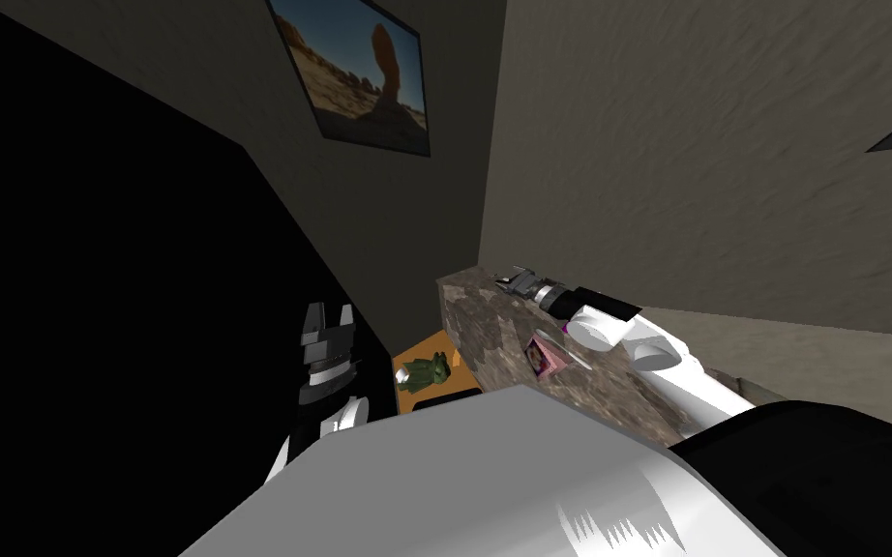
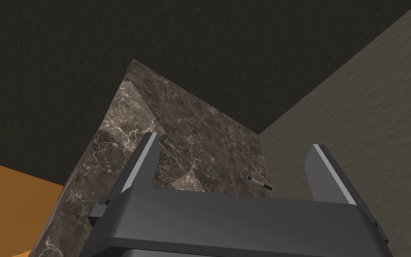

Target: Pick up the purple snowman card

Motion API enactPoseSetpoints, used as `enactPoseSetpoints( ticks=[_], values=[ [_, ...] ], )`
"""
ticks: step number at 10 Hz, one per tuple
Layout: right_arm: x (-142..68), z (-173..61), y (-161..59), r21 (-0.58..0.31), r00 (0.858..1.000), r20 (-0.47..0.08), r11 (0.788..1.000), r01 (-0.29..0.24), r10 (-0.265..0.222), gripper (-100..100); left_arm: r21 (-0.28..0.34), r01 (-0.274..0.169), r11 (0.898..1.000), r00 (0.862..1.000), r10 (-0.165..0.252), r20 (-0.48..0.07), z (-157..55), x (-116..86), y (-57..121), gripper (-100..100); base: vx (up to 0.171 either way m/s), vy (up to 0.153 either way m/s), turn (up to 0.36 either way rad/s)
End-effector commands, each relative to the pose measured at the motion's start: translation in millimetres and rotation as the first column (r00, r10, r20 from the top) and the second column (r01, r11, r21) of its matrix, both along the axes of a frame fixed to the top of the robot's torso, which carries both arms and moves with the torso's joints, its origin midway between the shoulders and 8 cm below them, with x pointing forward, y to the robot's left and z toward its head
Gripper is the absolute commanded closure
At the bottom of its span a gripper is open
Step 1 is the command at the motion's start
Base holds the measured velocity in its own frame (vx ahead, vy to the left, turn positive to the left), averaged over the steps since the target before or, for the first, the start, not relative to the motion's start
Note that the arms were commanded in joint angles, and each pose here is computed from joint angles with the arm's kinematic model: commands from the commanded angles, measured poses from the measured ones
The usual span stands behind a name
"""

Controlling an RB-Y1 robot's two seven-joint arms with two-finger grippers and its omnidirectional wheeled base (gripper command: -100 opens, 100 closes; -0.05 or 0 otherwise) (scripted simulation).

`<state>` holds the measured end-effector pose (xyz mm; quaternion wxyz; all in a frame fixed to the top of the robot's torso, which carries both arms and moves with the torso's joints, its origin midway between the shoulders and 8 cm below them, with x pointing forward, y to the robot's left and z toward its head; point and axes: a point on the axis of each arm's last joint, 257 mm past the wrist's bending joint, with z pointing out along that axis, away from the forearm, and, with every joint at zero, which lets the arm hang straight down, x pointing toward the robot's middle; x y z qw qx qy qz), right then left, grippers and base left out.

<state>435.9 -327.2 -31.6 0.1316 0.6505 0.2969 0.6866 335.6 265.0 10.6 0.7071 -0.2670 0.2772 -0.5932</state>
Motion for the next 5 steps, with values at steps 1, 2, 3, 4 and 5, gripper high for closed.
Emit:
enactPoseSetpoints(
  ticks=[1, 2, 3, 4, 5],
  values=[
    [0.0, 0.0, 0.0, 0.000, 1.000, 0.000, 1.000, 0.000, 0.000, -100, 0.000, 0.000, 1.000, 1.000, 0.000, 0.000, 0.0, 0.0, 0.0, 0, 0.012, 0.001, 0.033],
    [-0.8, 0.8, -4.3, 0.016, 1.000, -0.020, 1.000, 0.008, -0.008, -100, 0.000, 0.000, 1.000, 1.000, 0.000, 0.000, 0.0, 0.0, 0.0, 0, 0.016, 0.000, 0.052],
    [-0.8, 0.8, -4.3, 0.016, 1.000, -0.020, 1.000, 0.008, -0.008, -100, 0.000, 0.000, 1.000, 1.000, 0.000, 0.000, 0.0, 0.0, 0.0, 0, 0.017, 0.000, 0.055],
    [-0.8, 0.8, -4.3, 0.016, 1.000, -0.020, 1.000, 0.008, -0.008, -100, 0.000, 0.000, 1.000, 1.000, 0.000, 0.000, 0.0, 0.0, 0.0, 0, 0.004, 0.000, 0.013],
    [-0.8, 0.8, -4.3, 0.016, 1.000, -0.020, 1.000, 0.008, -0.008, -100, 0.000, 0.000, 1.000, 1.000, 0.000, 0.000, 0.0, 0.0, 0.0, 0, 0.003, 0.000, 0.011]
  ],
)
